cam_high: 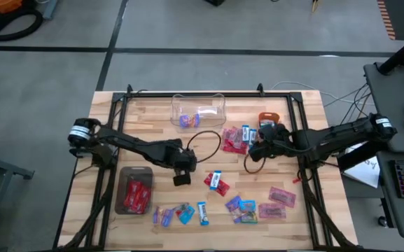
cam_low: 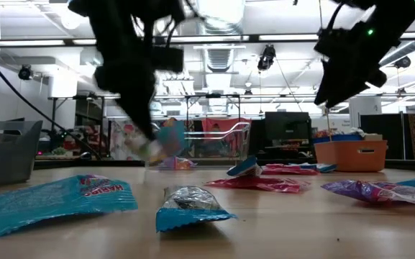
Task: Sort candy
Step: Put the light blue gummy into the transparent bin
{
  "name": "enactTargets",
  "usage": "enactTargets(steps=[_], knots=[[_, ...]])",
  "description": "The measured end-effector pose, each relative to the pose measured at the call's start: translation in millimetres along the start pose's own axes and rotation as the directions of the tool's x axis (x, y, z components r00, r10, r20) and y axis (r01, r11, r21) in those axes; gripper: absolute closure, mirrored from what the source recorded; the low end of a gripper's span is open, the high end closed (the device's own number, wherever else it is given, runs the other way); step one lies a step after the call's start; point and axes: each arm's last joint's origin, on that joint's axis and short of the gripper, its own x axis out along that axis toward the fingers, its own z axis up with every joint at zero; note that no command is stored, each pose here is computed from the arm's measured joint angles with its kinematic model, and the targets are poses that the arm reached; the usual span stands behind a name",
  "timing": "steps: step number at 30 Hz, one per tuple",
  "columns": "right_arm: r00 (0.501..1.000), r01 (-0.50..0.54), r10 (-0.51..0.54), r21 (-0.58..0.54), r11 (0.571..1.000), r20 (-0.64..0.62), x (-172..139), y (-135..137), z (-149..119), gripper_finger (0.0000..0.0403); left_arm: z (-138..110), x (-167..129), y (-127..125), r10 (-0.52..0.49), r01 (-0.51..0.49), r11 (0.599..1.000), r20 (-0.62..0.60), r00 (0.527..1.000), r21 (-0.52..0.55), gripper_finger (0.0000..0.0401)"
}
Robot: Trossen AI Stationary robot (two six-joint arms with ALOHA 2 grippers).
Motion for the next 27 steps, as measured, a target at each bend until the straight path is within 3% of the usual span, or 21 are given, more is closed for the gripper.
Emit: enactTargets(steps=[3, 7, 11, 14, 18, 24, 27], knots=[[0.995, -0.088, 0.091, -0.079, 0.993, 0.032, -6.5, 12.3, -2.9, 0.0188, 7.8, -13.3, -0.5, -0.095, 0.092, 0.995, 0.133, 0.987, 0.024, 0.0400], [0.947, -0.271, 0.302, -0.240, 0.932, 0.104, -15.2, 34.4, -6.0, 0.0188, 17.0, -28.8, -2.7, -0.255, 0.241, 0.967, 0.338, 0.906, 0.084, 0.0401], [0.806, -0.445, 0.552, -0.397, 0.803, 0.213, -22.2, 55.9, -8.4, 0.0188, 20.4, -37.4, -3.3, -0.343, 0.326, 0.937, 0.495, 0.799, 0.124, 0.0401], [0.686, -0.509, 0.678, -0.491, 0.707, 0.264, -23.5, 68.0, -9.9, 0.0188, 23.6, -40.5, -4.1, -0.373, 0.361, 0.922, 0.583, 0.722, 0.142, 0.0401], [0.608, -0.498, 0.725, -0.555, 0.666, 0.324, -17.0, 80.6, -9.4, 0.0188, 27.5, -41.7, -5.7, -0.397, 0.389, 0.906, 0.650, 0.648, 0.166, 0.0401], [0.582, -0.470, 0.734, -0.591, 0.655, 0.351, -5.4, 94.6, -11.6, 0.0188, 27.9, -41.8, -5.5, -0.399, 0.391, 0.905, 0.663, 0.634, 0.171, 0.0401], [0.593, -0.460, 0.729, -0.598, 0.656, 0.343, -1.1, 101.1, -10.7, 0.0188, 30.1, -42.7, -5.3, -0.398, 0.392, 0.903, 0.681, 0.615, 0.174, 0.0401]])
